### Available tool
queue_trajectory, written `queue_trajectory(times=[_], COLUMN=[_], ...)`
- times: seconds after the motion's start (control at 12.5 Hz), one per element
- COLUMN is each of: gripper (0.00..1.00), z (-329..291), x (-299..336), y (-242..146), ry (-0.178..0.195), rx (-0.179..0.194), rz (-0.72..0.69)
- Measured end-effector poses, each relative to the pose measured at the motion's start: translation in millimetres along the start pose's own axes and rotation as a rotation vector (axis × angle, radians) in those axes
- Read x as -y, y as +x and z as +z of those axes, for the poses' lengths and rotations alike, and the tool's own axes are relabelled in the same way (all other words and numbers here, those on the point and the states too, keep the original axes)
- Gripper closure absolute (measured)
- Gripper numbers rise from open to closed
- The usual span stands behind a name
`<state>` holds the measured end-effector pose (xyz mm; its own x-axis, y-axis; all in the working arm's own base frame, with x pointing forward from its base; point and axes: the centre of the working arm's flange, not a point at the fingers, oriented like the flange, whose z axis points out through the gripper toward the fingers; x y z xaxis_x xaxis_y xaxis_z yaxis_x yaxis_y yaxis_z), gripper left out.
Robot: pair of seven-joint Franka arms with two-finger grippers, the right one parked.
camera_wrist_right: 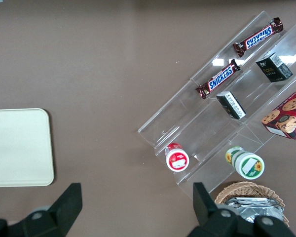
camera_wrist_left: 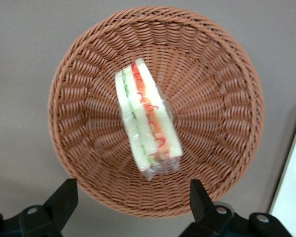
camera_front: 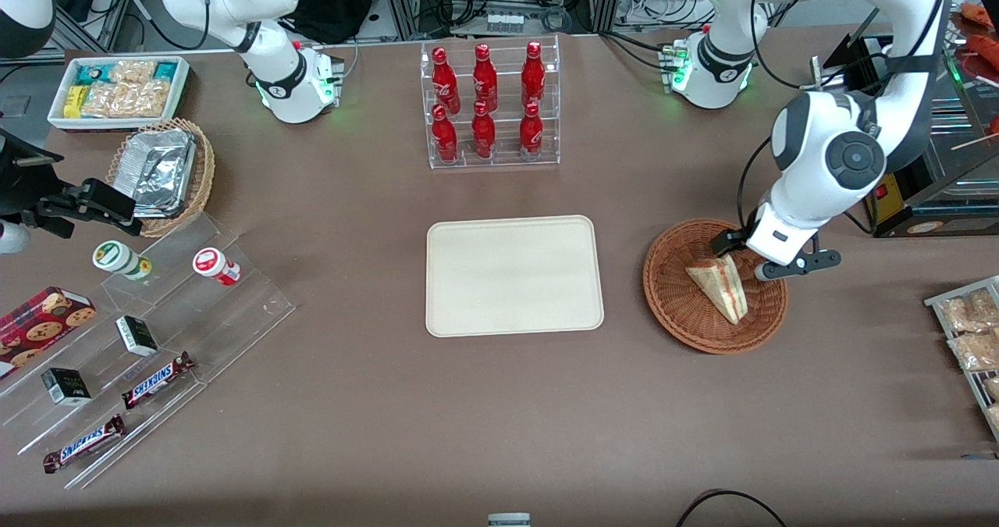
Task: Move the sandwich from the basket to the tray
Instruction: 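Lower the open left gripper around the sandwich and close it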
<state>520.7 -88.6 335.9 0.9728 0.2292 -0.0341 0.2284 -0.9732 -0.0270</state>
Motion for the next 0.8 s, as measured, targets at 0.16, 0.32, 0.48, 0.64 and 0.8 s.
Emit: queue_trajectory(times=[0.16, 0.32, 0.48, 0.64, 0.8], gripper=[0.0, 0.0, 0.0, 0.0, 0.0], z=[8, 17, 26, 35, 45], x=[-4, -6, -7, -11, -16], y=[0, 2, 3, 4, 3], ry=[-0.014, -0.026, -0.033, -0.039, -0.041], rx=[-0.023, -0.035, -0.037, -0.035, -0.029], rz=[-0.109, -0.225, -0.337, -0.429, -0.471])
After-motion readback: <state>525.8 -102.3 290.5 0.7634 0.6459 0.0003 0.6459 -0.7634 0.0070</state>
